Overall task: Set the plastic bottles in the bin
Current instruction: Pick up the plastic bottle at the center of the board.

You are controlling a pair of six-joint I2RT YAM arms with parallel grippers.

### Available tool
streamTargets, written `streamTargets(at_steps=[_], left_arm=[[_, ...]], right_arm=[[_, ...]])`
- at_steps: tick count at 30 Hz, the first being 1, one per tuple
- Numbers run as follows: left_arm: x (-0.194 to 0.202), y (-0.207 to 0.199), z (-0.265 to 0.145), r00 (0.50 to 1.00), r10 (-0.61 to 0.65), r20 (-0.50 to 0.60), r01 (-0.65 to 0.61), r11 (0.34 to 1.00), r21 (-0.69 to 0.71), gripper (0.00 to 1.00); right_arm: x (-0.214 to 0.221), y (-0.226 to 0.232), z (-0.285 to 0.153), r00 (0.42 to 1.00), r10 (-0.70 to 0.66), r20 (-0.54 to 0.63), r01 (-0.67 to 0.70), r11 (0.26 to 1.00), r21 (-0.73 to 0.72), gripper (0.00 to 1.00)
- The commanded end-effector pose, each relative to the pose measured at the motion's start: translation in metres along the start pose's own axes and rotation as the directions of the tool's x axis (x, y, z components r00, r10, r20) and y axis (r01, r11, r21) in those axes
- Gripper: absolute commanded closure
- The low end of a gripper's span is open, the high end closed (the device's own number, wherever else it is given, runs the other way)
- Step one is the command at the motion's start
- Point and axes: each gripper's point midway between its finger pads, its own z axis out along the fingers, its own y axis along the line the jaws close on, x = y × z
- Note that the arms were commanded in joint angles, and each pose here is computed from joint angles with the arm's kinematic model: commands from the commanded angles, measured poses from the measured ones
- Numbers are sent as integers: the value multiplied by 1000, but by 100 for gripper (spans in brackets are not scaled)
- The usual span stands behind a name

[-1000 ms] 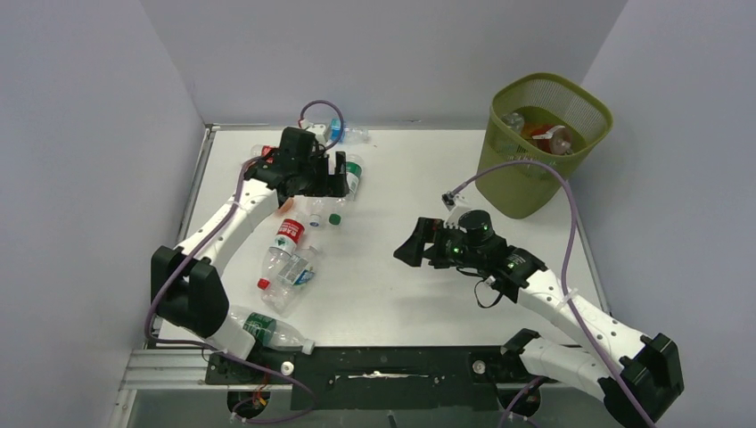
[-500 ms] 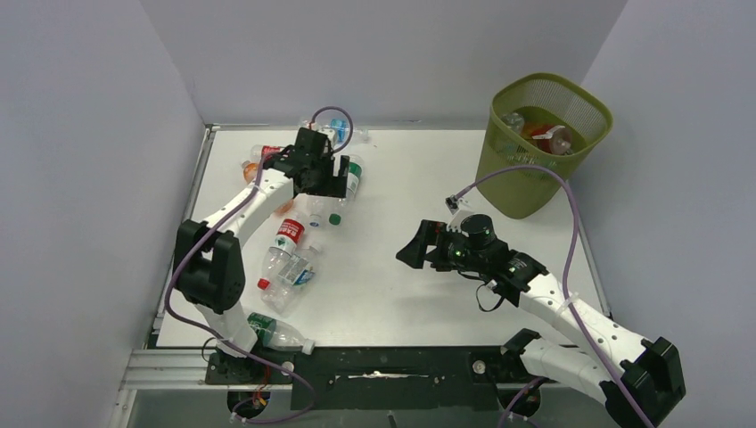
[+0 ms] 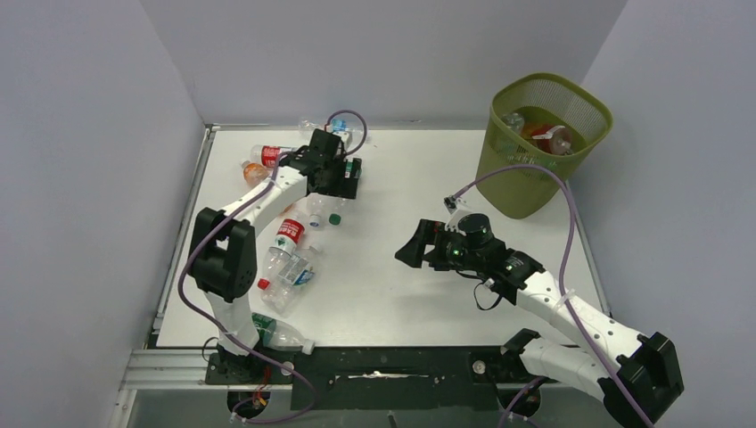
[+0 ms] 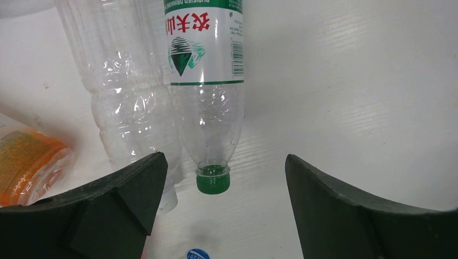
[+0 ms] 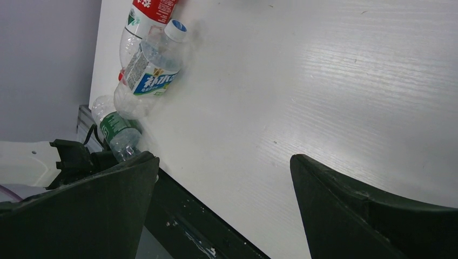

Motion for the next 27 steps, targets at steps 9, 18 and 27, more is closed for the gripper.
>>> streamTargets(at_steps=[9, 18, 27], left_arm=[[-38, -6, 31, 993, 51, 105, -47, 998, -37, 21], [-37, -4, 58, 992, 83, 94, -75, 994, -86, 23], [-28, -17, 80, 992, 104, 68, -98, 991, -92, 28]], right_arm=[[-21, 19, -1, 997, -15, 70, 18, 999, -47, 2], [-19, 17, -3, 997, -14, 69, 17, 999, -38, 2], [-19, 14, -3, 998, -24, 63, 26, 999, -26, 2]])
